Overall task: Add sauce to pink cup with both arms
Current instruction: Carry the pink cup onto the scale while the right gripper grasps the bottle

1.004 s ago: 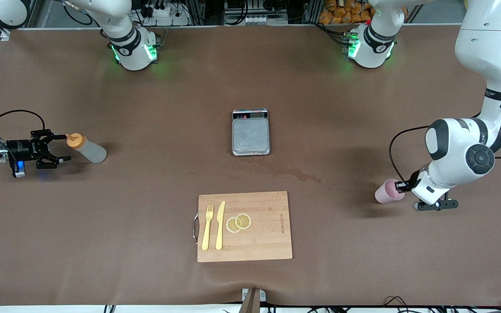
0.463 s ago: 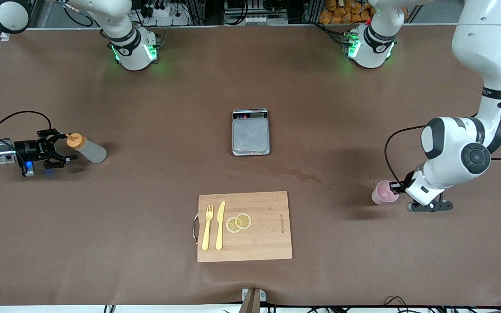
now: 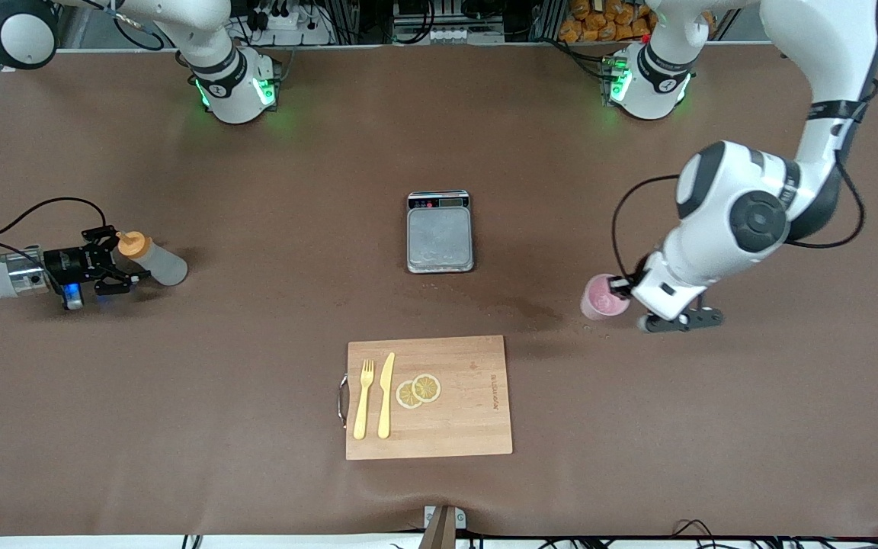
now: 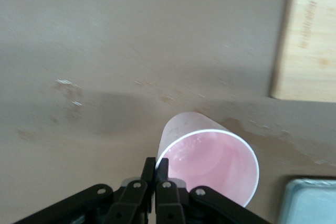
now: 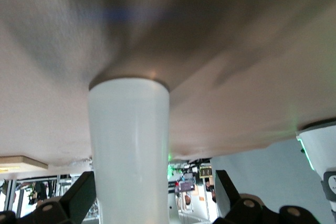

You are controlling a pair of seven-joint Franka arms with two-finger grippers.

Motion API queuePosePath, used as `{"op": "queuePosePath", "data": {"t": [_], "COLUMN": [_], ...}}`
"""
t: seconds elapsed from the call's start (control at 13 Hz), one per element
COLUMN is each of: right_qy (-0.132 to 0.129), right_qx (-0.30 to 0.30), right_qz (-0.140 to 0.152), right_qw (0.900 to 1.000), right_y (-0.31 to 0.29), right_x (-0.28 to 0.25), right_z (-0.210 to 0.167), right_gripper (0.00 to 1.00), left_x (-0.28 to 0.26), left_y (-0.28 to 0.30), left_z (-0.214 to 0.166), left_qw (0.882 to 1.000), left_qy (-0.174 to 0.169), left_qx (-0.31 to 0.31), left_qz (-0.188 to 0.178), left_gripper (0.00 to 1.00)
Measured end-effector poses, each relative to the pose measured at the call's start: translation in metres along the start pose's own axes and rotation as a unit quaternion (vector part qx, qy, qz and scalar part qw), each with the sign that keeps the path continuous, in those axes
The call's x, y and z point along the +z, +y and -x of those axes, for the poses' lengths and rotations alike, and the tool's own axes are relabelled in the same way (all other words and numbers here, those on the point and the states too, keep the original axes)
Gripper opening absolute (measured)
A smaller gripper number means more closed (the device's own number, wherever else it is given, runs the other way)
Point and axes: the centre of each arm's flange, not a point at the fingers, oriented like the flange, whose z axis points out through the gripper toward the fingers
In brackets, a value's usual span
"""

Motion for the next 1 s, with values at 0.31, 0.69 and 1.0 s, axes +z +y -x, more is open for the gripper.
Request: {"op": "queuePosePath", "data": {"t": [0.31, 0.69, 1.0], "right_qy": [-0.024, -0.051, -0.061], "right_qx": [-0.014, -0.022, -0.026], "right_qz": [-0.004, -0.007, -0.003], "right_qw": [1.0, 0.998, 0.998], "right_y": [-0.002, -0.001, -0.001], "right_x": [0.016, 0.031, 0.027], "right_z": [-0.012, -0.024, -0.019], "right_gripper": [1.0, 0.96, 0.66], "left_x": [0.006, 0.041, 0.074], "left_y": [0.078, 0.192, 0.226], "left_z": [0.049, 0.14, 0.171], "left_qw": [0.999, 0.995, 0.992], "left_qy": [-0.014, -0.012, -0.008], "left_qx": [-0.034, -0.094, -0.126], "left_qz": [0.012, 0.019, 0.022], "left_gripper": [0.04, 0.04, 0.04]}}
